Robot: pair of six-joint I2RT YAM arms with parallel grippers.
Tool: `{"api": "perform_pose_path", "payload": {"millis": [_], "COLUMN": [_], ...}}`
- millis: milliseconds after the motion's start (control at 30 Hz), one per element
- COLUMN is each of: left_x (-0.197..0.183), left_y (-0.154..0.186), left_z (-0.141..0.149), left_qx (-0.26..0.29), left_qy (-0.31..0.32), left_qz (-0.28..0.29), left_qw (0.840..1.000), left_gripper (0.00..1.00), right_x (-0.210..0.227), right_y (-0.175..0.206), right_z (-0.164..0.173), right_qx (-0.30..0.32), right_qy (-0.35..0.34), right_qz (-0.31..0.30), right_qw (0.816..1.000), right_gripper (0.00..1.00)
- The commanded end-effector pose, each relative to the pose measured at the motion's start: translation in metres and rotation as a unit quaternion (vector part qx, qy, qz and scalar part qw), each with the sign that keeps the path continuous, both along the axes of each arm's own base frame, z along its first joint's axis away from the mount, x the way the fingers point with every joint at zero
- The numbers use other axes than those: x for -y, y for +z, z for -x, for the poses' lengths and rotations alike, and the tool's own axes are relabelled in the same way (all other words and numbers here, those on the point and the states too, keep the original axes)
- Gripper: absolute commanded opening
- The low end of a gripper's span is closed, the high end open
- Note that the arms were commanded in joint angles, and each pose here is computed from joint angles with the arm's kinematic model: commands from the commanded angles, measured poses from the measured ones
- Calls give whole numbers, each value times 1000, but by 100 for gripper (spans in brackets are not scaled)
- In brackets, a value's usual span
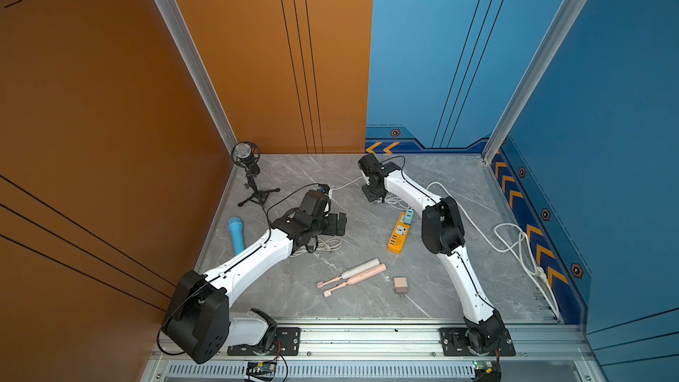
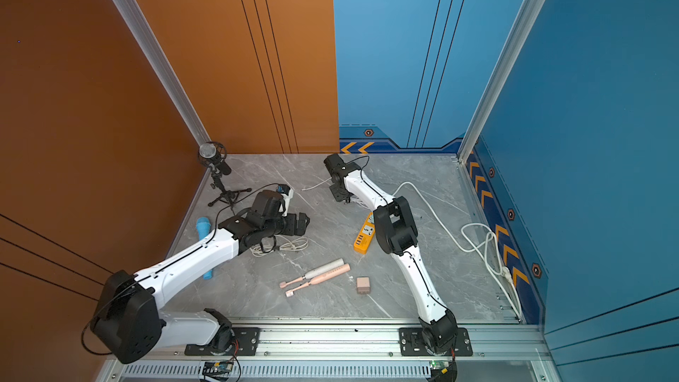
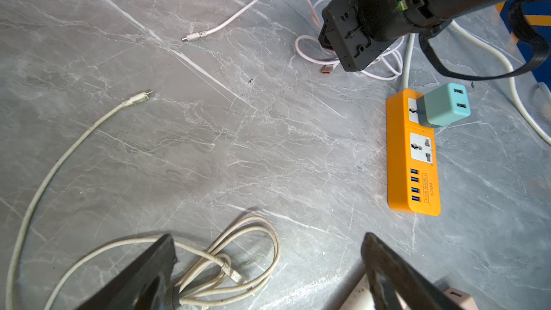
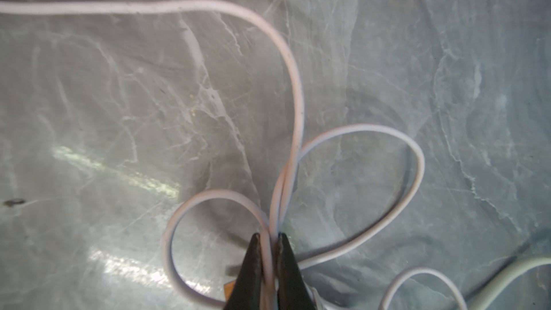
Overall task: Charge the electric toothbrush
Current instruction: Pick up the charging cable from the center of the board.
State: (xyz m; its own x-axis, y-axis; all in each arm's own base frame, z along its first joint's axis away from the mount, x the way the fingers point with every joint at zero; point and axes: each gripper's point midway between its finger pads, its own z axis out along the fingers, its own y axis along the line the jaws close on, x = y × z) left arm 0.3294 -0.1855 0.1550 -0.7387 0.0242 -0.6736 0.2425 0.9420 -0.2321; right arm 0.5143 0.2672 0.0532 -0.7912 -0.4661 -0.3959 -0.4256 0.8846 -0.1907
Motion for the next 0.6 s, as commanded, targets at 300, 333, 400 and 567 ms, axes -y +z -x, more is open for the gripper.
{"api": "perform_pose_path", "payload": {"millis": [300,333,400,567], "left_x": [-26,-25,-22,-16], "left_y": [29,30,29,22], "left_z": [22,24,28,27], "left_qx": [32,31,31,26], "left_qy": [-16,-23,-38,-59], "left_qz": [22,25,27,14], "left_qw": [999,999,998,998], "left_gripper": [98,97,94,87], "right_x": [-32,-34,-38,-43], "right_y": [137,146,162,192], "right_z": [62,66,72,86], "right_qx": [-12,-16,-28,-65], "right_qy": [-12,-19,-29,-72], "right_qz": [-204,-223,-260,-340], "right_qw": [979,975,965,935], "right_gripper": [0,0,0,0]}}
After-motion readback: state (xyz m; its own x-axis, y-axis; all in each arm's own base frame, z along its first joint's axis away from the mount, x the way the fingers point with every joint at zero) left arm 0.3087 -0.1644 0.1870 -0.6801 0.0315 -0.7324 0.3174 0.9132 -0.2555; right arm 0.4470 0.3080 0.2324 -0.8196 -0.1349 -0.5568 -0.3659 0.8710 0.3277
